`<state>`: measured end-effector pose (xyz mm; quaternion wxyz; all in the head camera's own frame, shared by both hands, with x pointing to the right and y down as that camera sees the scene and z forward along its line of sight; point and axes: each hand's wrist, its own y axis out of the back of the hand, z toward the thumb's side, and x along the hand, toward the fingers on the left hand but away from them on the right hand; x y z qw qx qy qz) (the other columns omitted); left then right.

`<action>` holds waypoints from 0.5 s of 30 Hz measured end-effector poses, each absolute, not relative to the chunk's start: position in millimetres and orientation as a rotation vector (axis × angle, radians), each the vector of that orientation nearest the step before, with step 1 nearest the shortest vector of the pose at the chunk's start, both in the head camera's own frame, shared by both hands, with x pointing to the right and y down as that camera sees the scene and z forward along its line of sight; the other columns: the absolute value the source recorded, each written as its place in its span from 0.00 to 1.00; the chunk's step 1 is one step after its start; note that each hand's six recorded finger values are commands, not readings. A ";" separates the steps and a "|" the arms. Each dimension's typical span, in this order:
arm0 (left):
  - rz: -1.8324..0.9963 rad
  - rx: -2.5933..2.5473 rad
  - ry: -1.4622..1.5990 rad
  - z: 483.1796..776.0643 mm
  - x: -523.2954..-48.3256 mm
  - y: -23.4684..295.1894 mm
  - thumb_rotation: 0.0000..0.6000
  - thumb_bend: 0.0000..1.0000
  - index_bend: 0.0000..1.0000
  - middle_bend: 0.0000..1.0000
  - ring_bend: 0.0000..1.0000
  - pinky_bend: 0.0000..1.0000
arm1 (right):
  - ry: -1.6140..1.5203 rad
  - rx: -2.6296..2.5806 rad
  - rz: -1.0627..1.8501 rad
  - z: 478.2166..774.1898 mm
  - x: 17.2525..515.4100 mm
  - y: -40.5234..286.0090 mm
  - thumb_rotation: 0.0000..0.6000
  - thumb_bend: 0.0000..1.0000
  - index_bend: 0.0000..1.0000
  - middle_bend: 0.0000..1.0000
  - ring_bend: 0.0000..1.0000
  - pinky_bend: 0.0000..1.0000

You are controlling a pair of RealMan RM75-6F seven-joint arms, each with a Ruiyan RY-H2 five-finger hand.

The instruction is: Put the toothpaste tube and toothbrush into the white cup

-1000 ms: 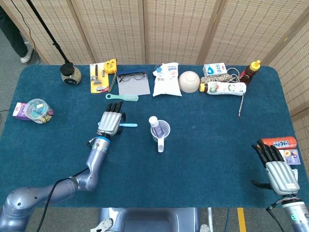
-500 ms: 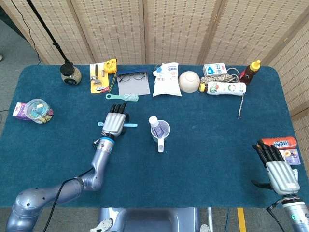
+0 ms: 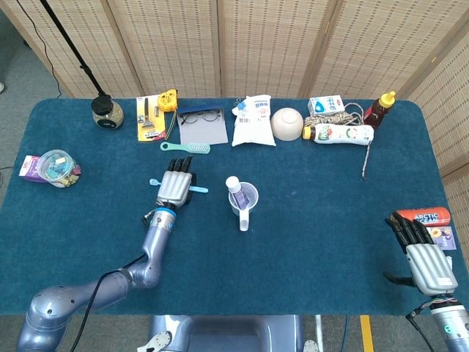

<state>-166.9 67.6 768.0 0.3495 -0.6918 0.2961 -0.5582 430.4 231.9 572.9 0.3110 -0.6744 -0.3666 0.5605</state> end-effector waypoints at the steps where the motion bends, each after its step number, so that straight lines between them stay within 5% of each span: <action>1: -1.443 -1.790 0.768 767.1 -166.8 67.4 1.00 0.43 0.57 0.00 0.00 0.00 | -0.968 -1.780 1.480 572.8 430.5 231.9 1.00 0.00 0.00 0.00 0.00 0.00; 15: -1.378 -1.778 0.823 741.9 -175.3 58.5 1.00 0.44 0.58 0.00 0.00 0.00 | -0.961 -1.782 1.475 572.8 429.1 232.6 1.00 0.00 0.00 0.00 0.00 0.00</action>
